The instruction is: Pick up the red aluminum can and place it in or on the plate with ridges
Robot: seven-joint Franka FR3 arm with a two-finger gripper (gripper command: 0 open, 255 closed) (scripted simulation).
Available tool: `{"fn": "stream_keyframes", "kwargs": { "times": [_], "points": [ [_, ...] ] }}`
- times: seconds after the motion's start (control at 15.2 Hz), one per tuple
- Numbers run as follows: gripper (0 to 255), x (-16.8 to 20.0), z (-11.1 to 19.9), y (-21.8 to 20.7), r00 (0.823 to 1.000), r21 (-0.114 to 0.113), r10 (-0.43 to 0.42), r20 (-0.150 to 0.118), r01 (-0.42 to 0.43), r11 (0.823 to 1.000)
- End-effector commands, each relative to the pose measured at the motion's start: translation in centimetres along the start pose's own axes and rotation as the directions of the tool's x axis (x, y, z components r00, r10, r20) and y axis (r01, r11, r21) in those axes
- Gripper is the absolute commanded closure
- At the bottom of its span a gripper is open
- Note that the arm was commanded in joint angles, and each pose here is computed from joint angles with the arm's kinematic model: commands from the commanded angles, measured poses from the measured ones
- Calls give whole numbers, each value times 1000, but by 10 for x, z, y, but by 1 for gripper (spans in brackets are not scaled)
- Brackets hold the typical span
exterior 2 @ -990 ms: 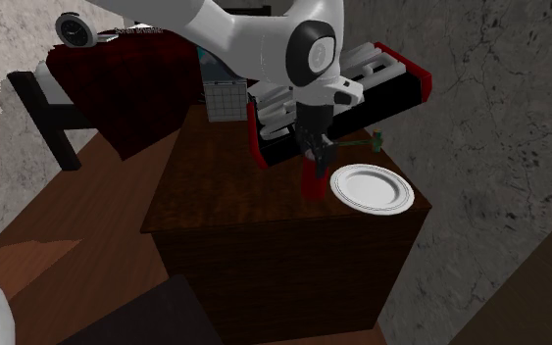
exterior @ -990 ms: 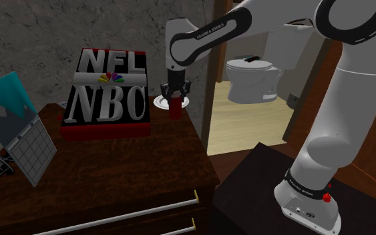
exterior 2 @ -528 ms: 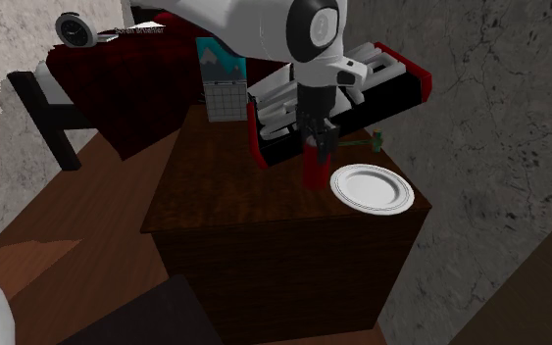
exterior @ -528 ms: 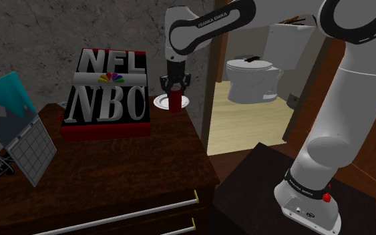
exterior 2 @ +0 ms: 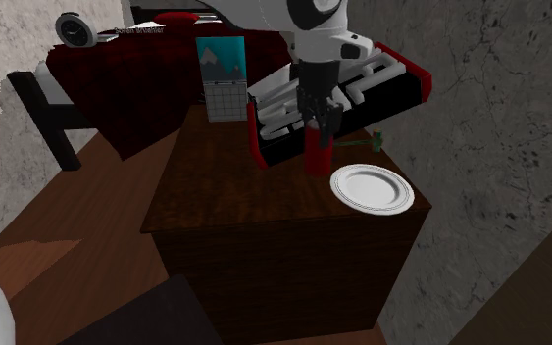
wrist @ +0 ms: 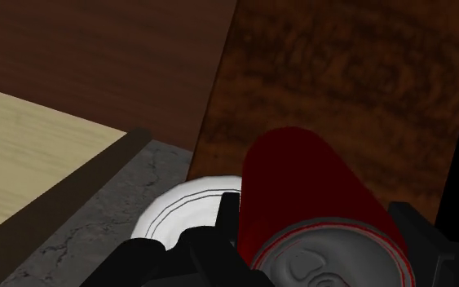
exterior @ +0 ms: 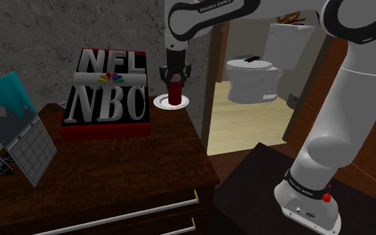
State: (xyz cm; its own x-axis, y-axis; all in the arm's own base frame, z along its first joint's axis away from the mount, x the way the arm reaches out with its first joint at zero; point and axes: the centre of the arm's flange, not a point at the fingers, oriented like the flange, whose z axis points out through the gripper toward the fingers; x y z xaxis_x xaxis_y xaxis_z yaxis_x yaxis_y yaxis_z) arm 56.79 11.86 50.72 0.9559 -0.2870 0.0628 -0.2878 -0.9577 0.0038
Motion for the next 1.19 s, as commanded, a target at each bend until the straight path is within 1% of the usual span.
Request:
{"fn": "stream_keyframes", "kwargs": {
  "times": [0.0,0.66,0.73,1.12],
  "points": [
    [255,12,-8,4,1000,0,0,0,0,1000],
    [255,137,-25,43,1000,0,0,0,0,1000],
    [255,145,-26,46,1000,0,0,0,0,1000],
    [255,143,6,45,1000,0,0,0,0,1000]
  ]
}}
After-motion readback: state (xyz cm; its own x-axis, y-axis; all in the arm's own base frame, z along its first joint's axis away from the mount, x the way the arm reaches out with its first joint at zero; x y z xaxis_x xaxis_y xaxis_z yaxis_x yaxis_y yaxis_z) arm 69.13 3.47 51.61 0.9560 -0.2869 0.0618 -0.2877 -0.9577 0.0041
